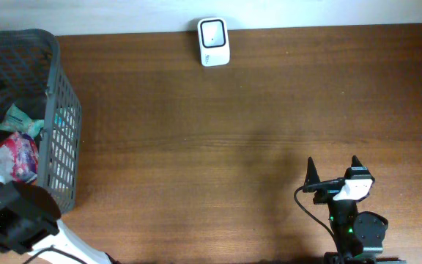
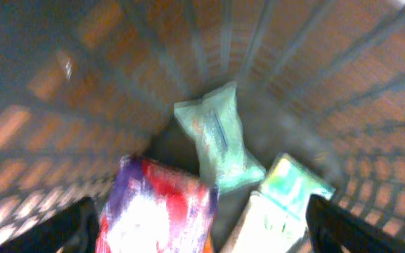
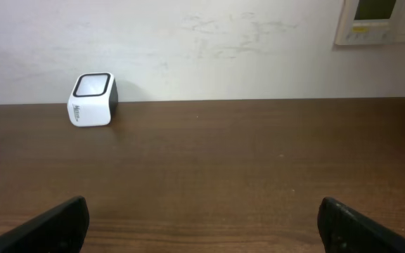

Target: Scan the item barcode

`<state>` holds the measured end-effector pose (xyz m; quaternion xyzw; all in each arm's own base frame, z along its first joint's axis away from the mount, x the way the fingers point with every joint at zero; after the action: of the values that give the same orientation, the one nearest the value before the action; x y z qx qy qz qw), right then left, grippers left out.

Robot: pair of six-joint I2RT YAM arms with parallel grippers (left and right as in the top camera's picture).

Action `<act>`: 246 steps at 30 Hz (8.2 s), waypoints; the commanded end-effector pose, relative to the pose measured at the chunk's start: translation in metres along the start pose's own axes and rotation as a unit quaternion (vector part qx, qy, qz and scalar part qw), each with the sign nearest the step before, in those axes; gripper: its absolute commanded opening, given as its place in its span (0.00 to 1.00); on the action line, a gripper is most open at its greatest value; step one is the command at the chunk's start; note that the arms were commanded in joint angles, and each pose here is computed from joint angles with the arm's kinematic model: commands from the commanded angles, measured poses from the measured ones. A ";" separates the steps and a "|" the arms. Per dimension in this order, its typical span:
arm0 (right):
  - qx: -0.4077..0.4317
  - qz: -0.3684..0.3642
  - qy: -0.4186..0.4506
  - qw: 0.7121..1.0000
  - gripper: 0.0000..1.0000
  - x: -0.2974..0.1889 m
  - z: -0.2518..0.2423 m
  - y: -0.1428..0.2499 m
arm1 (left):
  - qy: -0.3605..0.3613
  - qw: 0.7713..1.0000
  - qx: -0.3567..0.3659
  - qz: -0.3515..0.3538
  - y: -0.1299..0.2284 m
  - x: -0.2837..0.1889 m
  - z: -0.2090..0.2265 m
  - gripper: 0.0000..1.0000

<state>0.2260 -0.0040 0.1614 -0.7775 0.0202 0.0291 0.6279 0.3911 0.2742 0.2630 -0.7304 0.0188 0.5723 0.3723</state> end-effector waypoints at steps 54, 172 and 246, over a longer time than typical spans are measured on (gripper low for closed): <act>0.005 0.002 0.002 1.000 0.99 0.000 0.000 0.003 | 0.502 0.838 0.207 -0.048 0.103 -0.319 -0.191 0.00; 0.005 0.002 0.002 1.000 0.99 0.000 0.000 0.003 | 0.186 0.844 0.465 0.193 0.361 -0.124 -0.237 0.99; 0.005 0.002 0.002 1.000 0.99 0.000 0.000 0.003 | -0.051 0.988 -0.013 0.145 0.046 0.096 -0.041 0.85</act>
<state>0.2260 -0.0040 0.1614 -0.7777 0.0202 0.0291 0.6276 0.4281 0.2531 0.2120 -0.7159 0.0651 0.6254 0.3033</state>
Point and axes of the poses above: each gripper's point midway between its finger pads, its own x axis out along the fingers, its own z axis along the line the jaws close on, y = z × x, the point moved 2 cm from there along -x, back along the fingers, and after that the axes turned 14 degrees about -x, right-handed, at the moved point
